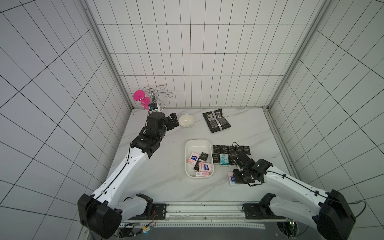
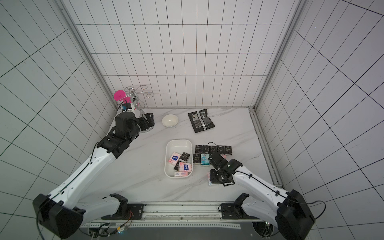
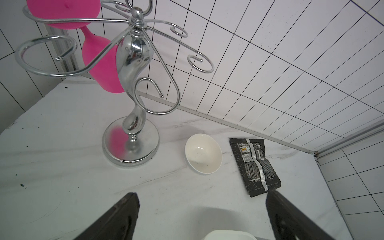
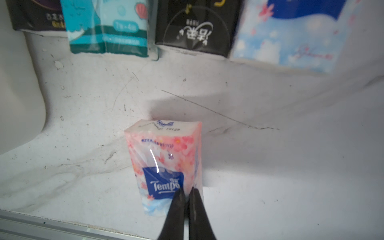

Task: Take the pocket tissues out of the storage box
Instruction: Pick up the pocket tissues from the center of the board, then place the pocket tissues at the center of the board.

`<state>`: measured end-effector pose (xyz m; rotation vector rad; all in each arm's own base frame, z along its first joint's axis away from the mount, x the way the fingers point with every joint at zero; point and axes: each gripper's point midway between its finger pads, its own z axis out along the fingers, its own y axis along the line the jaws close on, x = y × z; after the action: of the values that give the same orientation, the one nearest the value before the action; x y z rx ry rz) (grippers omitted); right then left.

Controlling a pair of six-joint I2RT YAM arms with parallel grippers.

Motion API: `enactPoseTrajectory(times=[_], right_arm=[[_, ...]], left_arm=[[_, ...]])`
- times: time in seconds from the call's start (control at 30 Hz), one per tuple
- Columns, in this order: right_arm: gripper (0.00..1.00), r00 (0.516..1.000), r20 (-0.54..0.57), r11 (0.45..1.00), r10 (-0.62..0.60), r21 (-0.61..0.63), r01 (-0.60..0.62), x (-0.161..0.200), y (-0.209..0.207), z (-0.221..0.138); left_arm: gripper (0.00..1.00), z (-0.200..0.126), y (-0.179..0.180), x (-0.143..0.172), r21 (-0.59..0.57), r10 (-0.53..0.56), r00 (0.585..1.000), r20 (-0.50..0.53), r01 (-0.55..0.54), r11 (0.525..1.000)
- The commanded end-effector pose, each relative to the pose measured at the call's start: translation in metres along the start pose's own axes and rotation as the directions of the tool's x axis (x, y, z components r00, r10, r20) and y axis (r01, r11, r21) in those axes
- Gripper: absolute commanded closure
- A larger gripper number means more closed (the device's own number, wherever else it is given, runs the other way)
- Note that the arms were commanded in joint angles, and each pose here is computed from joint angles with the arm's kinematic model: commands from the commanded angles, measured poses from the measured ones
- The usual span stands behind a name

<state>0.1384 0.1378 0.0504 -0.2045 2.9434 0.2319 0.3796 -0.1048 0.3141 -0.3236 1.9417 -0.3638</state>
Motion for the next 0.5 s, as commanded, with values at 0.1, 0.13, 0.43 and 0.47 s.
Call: enactPoseTrajectory(times=[0.1,0.13,0.43,0.47], right_arm=[[1.00,0.997,0.075,0.999,0.033,0.030,-0.035,-0.020,-0.002,-0.027],[1.00,0.996,0.088,0.999,0.030,0.038,-0.033,-0.024,-0.003,-0.032],[1.00,0.970,0.231,0.987,0.073,0.126,-0.104,-0.075,-0.043,-0.087],[1.00,0.970,0.226,0.982,0.090,0.143,-0.124,-0.079,-0.052,-0.088]], left_arm=[[0.02,-0.005,-0.001,-0.006,0.020,-0.013,1.000,0.023,0.013,1.000],[0.01,-0.007,-0.001,-0.007,0.022,-0.015,1.000,0.026,0.015,1.000],[0.01,-0.009,-0.006,-0.006,0.053,-0.034,0.999,0.020,0.033,0.998],[0.01,-0.010,-0.007,-0.006,0.058,-0.035,0.999,0.020,0.034,0.998]])
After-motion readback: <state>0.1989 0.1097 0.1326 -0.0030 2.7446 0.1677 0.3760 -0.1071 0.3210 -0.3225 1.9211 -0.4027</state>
